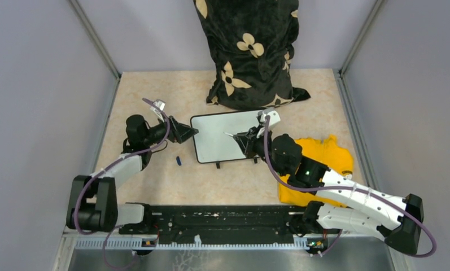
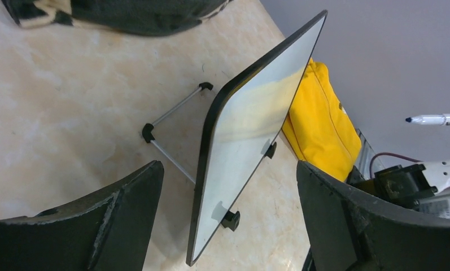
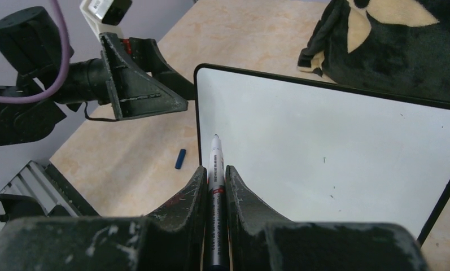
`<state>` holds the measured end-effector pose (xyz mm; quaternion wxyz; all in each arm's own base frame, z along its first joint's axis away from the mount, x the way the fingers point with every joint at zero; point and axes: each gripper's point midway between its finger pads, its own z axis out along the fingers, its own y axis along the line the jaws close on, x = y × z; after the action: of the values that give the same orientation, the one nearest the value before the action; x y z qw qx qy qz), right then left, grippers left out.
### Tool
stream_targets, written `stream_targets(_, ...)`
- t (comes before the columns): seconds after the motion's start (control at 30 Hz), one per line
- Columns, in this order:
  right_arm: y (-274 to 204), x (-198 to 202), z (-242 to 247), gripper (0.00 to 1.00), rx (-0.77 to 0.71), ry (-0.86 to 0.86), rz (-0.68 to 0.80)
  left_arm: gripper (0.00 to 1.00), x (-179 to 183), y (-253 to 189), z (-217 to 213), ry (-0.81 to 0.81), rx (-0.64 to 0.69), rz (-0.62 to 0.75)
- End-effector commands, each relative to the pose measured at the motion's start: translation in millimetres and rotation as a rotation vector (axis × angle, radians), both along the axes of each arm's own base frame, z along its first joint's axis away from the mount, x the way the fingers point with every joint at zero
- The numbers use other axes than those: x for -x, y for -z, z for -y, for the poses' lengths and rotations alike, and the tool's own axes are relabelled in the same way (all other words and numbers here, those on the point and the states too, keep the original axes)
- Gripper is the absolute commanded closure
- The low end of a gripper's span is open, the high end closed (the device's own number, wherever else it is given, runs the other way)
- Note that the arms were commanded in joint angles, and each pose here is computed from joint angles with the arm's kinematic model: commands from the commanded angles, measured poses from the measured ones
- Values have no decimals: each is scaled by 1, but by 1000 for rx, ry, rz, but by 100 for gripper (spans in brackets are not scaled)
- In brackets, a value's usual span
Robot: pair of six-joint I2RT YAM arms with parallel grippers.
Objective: Write a sentence on the whiteboard
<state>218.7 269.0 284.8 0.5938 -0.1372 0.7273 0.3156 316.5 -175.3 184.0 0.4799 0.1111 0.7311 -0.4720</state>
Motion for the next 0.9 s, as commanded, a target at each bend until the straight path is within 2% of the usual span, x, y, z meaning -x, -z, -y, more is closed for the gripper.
stream_targets(0.0, -21, 4, 2, 100, -88, -8, 21, 8, 8, -2, 8, 119, 68, 33)
stream_targets(0.27, -18, 7, 2, 100, -94, -15, 4, 13, 12, 14, 17, 246, 107, 0)
stream_targets(0.53, -15, 7, -15, 100, -61, -34, 5, 22, 15, 33, 17, 236, 113, -4)
stream_targets(0.87, -3, -6, -48, 100, 32, 103, 65, 37, 15, 36, 17, 235, 118, 0)
